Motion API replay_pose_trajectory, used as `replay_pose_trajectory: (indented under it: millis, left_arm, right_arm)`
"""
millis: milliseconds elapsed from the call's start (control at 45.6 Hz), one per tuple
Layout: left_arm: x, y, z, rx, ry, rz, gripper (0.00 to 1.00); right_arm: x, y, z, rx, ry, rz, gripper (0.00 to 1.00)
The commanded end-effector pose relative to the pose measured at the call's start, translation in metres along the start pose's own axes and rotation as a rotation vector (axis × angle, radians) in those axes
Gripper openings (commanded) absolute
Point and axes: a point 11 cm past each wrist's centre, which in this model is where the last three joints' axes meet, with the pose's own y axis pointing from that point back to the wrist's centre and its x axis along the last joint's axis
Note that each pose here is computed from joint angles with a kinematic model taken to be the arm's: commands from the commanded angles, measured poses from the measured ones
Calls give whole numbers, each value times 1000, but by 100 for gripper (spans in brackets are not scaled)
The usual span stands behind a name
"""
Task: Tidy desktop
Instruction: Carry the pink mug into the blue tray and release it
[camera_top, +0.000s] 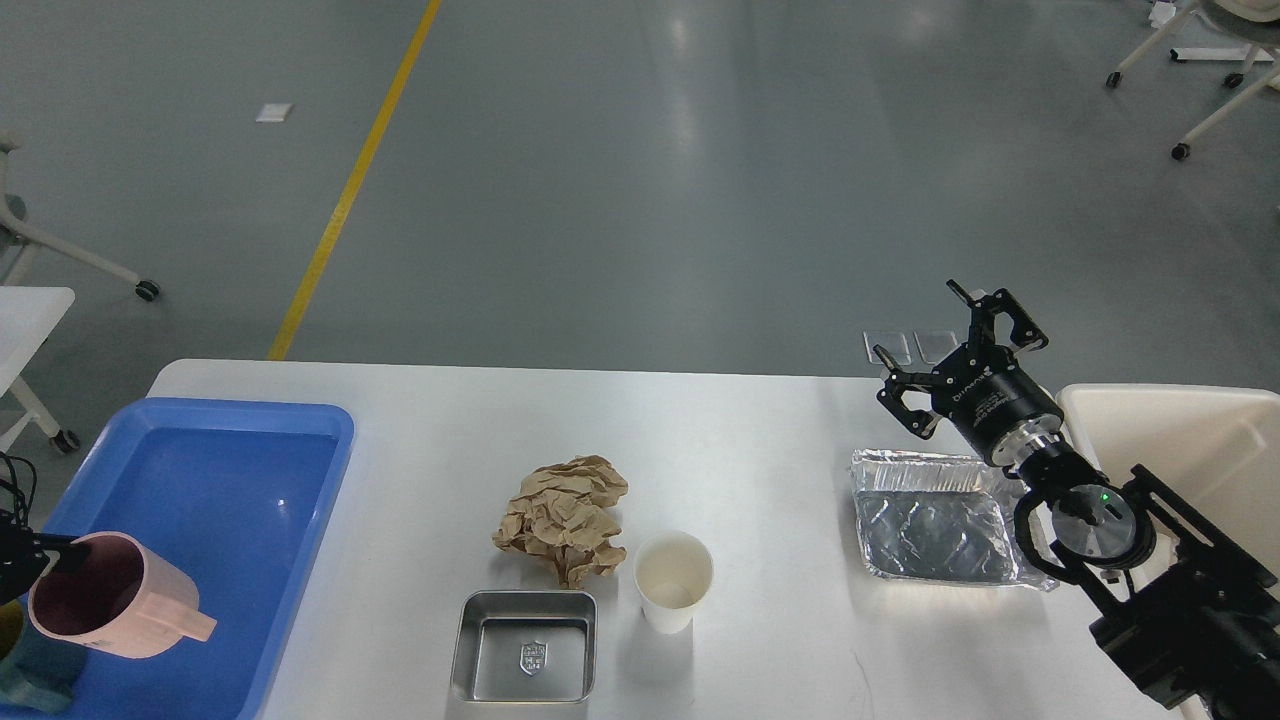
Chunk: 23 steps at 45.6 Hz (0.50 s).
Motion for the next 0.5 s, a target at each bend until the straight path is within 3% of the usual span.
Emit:
replay_pose_trajectory:
  millis: [0,219,482]
  left_arm:
    - [-2,-13,-1,-9,-6,-12,9]
    - [3,-44,6,-56,-22,-22,10]
    - [7,-52,10,-74,-25,-13,12]
  right_arm:
    - [1,0,0,-1,2,1,100]
    - [1,1,1,-3,0,3,100]
    - [1,1,2,-2,-3,2,100]
